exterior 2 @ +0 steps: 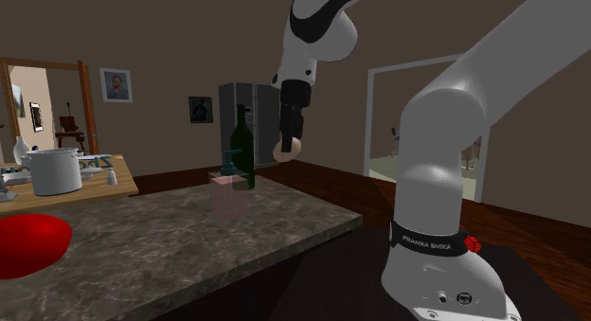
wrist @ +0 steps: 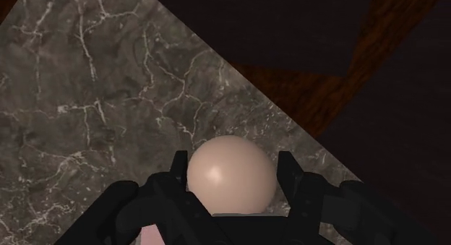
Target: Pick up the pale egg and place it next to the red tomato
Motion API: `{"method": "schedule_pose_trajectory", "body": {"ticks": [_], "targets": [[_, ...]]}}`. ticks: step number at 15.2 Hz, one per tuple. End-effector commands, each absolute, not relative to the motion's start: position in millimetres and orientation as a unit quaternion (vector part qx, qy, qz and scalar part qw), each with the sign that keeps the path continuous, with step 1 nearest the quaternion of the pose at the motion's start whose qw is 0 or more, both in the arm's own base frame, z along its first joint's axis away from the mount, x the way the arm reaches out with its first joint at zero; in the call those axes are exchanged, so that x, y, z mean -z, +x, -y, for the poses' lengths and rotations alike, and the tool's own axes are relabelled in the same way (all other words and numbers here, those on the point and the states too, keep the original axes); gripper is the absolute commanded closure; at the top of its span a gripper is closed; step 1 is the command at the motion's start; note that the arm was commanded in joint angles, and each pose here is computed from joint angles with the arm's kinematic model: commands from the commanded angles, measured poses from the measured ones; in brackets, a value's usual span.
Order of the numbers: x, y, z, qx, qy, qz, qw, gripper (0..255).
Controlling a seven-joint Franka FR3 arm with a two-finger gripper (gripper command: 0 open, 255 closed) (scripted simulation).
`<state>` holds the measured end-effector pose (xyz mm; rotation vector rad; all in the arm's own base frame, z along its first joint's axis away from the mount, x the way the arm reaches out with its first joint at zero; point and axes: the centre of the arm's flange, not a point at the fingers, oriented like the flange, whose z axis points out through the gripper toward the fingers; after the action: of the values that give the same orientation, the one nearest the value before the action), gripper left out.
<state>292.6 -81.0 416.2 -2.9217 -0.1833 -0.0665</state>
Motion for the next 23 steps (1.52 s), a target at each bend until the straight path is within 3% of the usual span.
{"method": "schedule_pose_trajectory", "body": {"ticks": [1,23], "targets": [[-419,310,71,0.023,-0.992,0.062,0.107,255],[-419,557,-82,0.023,-0.992,0.062,0.107,255]]}}
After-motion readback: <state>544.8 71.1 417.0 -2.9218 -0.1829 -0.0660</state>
